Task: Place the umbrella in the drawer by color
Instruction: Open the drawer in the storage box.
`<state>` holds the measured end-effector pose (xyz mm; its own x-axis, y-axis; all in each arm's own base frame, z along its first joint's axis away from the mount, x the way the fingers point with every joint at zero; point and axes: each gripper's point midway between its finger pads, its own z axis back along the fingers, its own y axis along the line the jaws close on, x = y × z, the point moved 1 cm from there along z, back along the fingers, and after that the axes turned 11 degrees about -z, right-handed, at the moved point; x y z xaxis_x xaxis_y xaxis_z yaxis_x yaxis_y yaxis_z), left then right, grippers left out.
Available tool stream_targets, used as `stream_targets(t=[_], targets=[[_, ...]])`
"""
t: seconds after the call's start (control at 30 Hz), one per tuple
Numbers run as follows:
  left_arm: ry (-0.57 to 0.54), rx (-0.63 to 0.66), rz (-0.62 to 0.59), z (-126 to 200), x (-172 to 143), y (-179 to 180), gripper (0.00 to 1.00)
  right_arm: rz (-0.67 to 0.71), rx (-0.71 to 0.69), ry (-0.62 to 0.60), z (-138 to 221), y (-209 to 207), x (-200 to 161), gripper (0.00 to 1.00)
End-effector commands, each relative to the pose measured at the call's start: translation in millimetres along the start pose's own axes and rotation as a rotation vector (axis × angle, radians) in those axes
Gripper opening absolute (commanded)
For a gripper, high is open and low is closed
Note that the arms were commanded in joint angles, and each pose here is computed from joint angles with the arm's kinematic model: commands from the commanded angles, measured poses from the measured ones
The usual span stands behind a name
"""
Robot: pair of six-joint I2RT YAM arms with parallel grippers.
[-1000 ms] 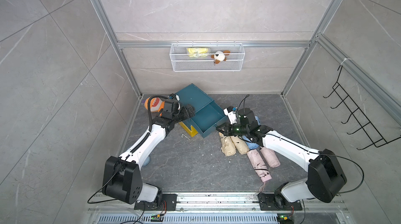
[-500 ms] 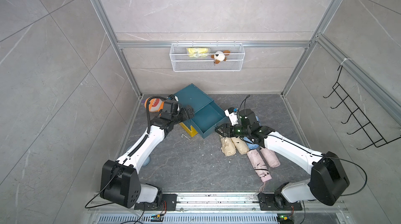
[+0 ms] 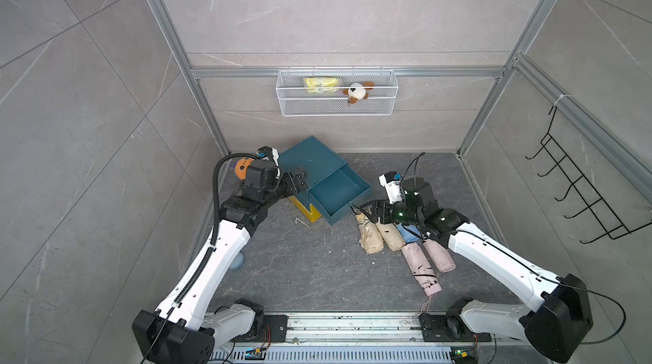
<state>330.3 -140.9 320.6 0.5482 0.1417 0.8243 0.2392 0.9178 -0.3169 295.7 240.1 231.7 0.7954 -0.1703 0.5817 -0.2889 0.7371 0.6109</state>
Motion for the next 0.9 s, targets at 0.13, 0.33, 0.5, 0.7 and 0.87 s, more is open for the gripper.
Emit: stream_targets(t=[0.13,0.33,0.5,0.7,0.87], targets=[[0.127,-0.196,-0.178,25.5,-43.1,-64.2,1.00,0.020,-0.155,0.020,5.4,-28.2,-11.7,0.78],[0.239,-0.334,-0.194,28.4,-101.7,-85.6,1.00,0.030,-0.250,0.075,-10.7,-50.1,-31.0,0.77],[0.258,-0.391,-0.179,23.5,-131.9,-90.8,1.00,0.032,-0.299,0.136,-38.6,-63.1,-54.6,0.77],[0.267,-0.430,-0.201,18.8,-147.6,-99.2,1.00,0.026,-0.358,0.172,-63.5,-80.0,-73.2,0.76],[0.250,-0.437,-0.210,18.0,-150.0,-99.0,1.00,0.042,-0.432,0.192,-71.5,-98.6,-81.4,0.76]])
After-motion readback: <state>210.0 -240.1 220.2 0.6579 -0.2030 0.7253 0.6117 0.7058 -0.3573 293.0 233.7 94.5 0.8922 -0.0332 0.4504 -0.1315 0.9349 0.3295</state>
